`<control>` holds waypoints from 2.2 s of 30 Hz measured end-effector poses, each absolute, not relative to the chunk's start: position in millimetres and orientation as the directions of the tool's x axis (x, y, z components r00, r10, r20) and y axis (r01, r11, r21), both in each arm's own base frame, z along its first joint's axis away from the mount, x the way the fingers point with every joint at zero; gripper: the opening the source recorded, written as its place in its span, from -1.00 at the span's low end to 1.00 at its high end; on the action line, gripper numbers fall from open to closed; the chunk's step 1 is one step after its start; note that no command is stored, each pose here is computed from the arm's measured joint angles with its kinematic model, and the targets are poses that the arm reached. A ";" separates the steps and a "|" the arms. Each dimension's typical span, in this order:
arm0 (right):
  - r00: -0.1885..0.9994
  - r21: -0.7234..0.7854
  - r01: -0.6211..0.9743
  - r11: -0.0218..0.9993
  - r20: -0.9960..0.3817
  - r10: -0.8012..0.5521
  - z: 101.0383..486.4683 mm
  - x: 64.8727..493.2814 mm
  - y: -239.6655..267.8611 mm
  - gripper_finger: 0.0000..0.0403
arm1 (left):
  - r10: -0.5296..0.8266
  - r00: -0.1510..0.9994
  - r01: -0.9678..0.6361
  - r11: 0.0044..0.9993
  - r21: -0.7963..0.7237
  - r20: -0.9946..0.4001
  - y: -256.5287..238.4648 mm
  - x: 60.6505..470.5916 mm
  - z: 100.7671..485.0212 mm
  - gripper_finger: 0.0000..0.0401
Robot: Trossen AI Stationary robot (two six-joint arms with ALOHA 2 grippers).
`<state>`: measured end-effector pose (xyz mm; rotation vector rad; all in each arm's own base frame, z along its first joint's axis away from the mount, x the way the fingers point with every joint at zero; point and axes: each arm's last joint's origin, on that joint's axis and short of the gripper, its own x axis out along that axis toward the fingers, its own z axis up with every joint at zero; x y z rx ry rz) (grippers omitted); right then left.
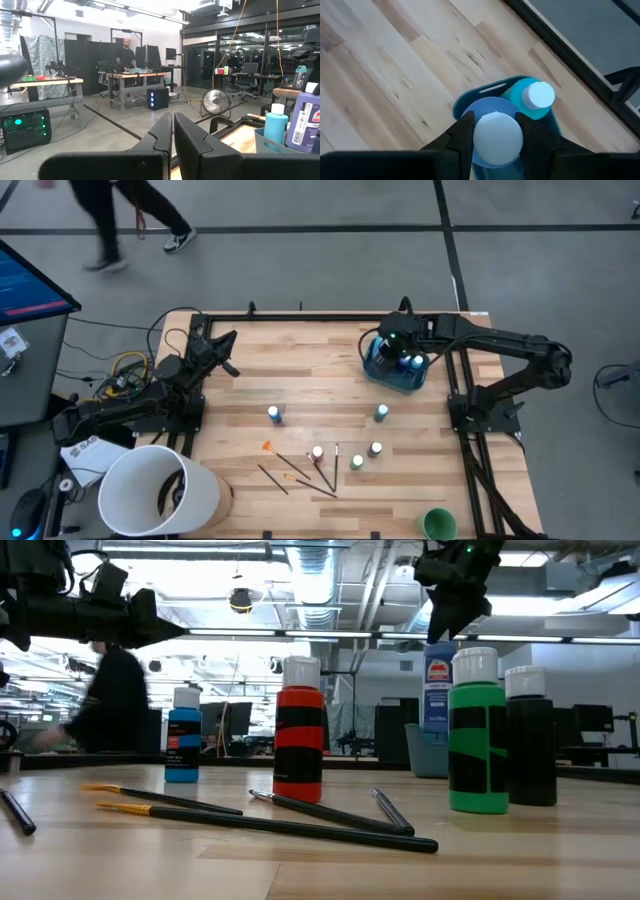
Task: Pick & Place Paint Supplies
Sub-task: Put the large purple paint bottle into the blue bin
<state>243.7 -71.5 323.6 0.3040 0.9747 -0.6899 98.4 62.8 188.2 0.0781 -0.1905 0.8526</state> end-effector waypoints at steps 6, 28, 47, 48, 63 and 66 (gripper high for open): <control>0.364 -0.037 0.692 0.721 -0.844 -0.393 321.8 244.8 -71.5 -0.42 | 0.741 0.642 -0.755 0.656 -0.008 0.198 62.8 98.4 188.2 -0.96; 0.268 -0.051 0.779 0.625 -0.874 -0.405 287.3 276.1 -83.5 -0.41 | 0.743 0.640 -0.757 0.654 -0.009 0.199 62.8 98.3 188.3 -0.96; 0.254 -0.072 0.787 0.613 -0.867 -0.428 261.3 273.5 -87.0 -0.41 | 0.741 0.642 -0.755 0.656 -0.008 0.199 62.8 98.4 188.3 -0.96; 0.260 -0.071 0.785 0.615 -0.864 -0.431 261.0 273.9 -87.2 -0.41 | 0.741 0.642 -0.755 0.656 -0.008 0.198 62.8 98.4 188.2 -0.96; 0.279 -0.078 0.761 0.644 -0.857 -0.434 261.0 276.0 -87.9 -0.33 | 0.744 0.638 -0.758 0.653 -0.009 0.199 62.9 98.3 188.3 -0.96; 0.278 -0.078 0.761 0.644 -0.858 -0.432 260.9 276.0 -87.7 -0.29 | 0.743 0.639 -0.757 0.653 -0.009 0.198 62.9 98.3 188.2 -0.96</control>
